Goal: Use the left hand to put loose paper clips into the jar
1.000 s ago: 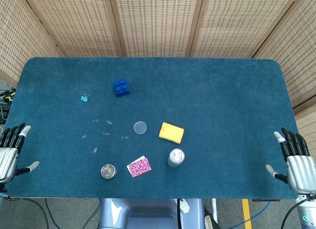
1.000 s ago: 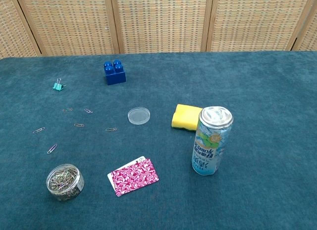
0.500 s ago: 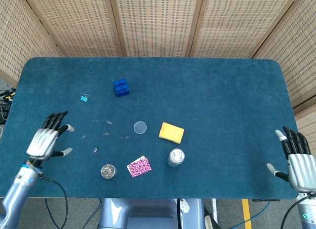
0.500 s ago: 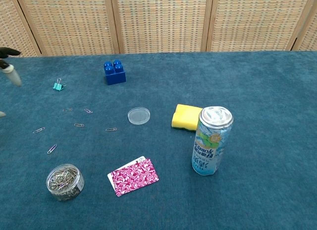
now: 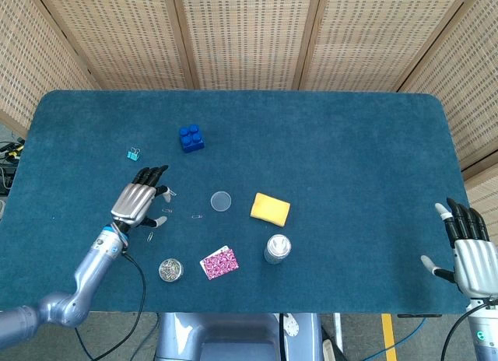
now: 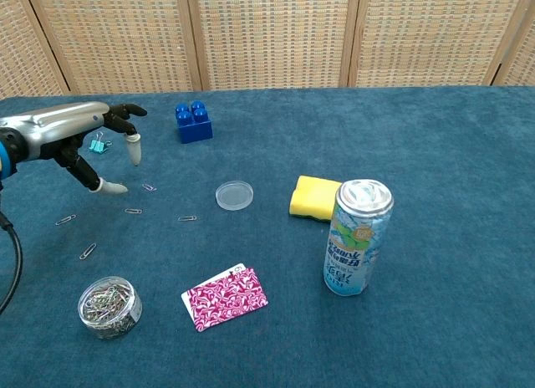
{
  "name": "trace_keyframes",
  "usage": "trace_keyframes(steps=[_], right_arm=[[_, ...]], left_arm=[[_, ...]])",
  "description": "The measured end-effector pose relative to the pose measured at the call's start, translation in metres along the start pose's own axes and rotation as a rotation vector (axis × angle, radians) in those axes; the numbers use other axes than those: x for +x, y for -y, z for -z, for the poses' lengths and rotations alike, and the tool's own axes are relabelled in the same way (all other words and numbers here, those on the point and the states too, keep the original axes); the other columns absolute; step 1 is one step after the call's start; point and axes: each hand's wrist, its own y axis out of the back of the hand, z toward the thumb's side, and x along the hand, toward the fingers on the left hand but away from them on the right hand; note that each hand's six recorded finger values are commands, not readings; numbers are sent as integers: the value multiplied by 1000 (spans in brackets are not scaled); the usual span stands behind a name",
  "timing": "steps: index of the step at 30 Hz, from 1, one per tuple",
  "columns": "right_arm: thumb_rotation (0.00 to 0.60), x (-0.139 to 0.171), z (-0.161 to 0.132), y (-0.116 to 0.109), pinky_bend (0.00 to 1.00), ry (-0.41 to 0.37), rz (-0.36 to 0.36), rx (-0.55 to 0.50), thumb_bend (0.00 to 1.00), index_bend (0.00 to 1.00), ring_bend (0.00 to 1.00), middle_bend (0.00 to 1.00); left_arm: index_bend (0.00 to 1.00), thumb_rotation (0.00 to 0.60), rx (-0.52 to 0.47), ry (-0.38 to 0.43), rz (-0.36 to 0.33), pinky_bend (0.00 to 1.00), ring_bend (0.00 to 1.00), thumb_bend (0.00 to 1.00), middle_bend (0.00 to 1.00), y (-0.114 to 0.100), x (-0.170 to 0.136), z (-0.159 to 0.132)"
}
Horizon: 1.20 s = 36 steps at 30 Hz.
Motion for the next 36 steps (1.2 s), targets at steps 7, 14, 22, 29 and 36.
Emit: trace_keyframes(steps=[7, 14, 22, 29, 36], right_arm=[[600, 0, 0, 1, 0, -1, -2, -2, 0, 63, 0, 0], [600, -1, 0, 2, 0, -2, -6, -8, 0, 63, 0, 0], [600, -1, 2, 2, 0, 0, -9, -13, 0, 63, 0, 0], [600, -2, 4, 2, 0, 5, -14, -16, 0, 63, 0, 0], [600, -3, 5, 2, 0, 9, -17, -24, 0, 63, 0, 0]], left_arm=[[479, 600, -13, -24, 46, 0, 0, 305, 0, 15, 17, -14], [501, 600, -46, -46, 89, 0, 0, 321, 0, 29, 25, -25], [505, 600, -75, -52, 107, 0, 0, 370, 0, 42, 34, -38], [506, 600, -62, -76, 124, 0, 0, 375, 0, 51, 41, -44], [506, 600, -81, -81, 140, 0, 0, 383, 0, 61, 43, -48]])
